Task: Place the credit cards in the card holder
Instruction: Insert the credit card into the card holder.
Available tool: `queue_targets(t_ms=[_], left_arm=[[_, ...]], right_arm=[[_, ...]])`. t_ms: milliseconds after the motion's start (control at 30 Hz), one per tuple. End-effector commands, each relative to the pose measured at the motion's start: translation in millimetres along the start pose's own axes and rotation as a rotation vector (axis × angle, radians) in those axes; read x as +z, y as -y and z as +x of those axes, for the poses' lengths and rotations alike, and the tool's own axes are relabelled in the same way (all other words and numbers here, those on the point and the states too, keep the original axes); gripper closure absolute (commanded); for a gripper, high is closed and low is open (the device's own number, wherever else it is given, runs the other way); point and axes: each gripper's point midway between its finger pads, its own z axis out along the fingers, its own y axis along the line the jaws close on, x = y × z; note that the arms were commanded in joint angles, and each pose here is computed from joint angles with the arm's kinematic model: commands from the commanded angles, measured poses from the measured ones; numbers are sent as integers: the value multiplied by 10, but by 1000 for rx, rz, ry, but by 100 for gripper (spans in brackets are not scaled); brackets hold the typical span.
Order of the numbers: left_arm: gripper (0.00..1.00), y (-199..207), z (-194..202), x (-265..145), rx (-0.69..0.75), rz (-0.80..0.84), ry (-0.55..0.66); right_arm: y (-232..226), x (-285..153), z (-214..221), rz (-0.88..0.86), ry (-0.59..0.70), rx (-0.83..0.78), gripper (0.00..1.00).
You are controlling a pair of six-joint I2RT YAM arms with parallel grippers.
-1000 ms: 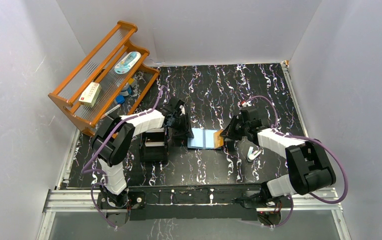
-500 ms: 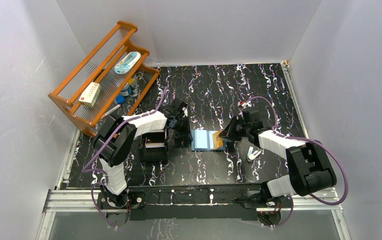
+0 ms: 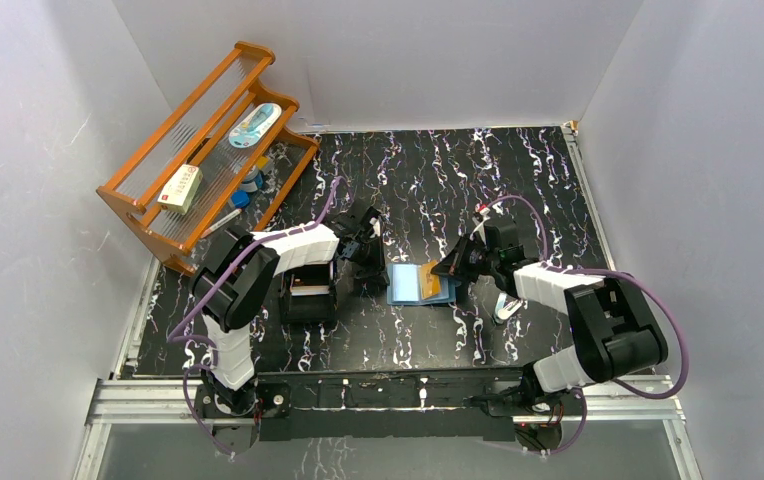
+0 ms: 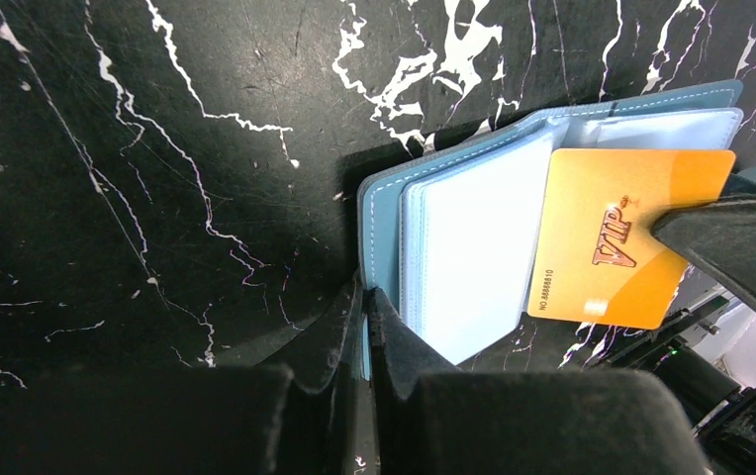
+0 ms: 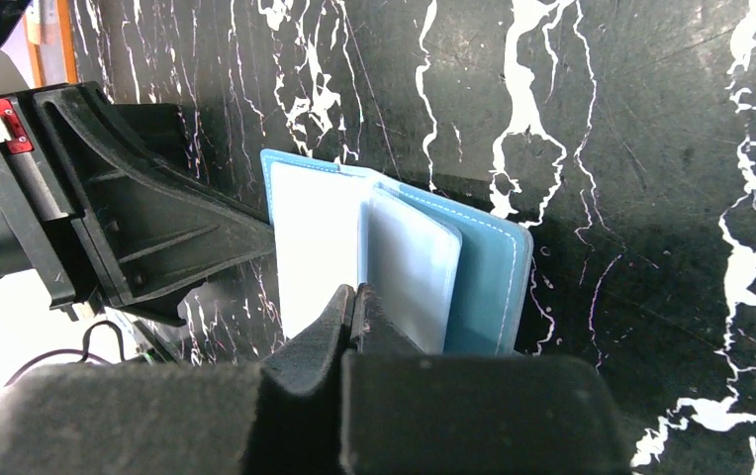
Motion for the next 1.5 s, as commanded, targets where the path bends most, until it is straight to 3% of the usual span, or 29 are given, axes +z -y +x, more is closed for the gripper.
queue_targets(t_ms=[0, 767, 1133, 1467], left_arm=[[97, 65, 14, -6, 21, 8, -8], [97, 35, 135, 46, 17, -18, -22], [94, -7, 165, 37, 20, -34, -18], [93, 7, 182, 67, 19, -35, -21]], right_arm=[[-111, 30, -65, -76, 31, -10, 100], [8, 110, 55, -83, 29, 66, 100], [208, 105, 99, 59, -37, 29, 71], [167, 83, 111, 107, -53, 9, 76]])
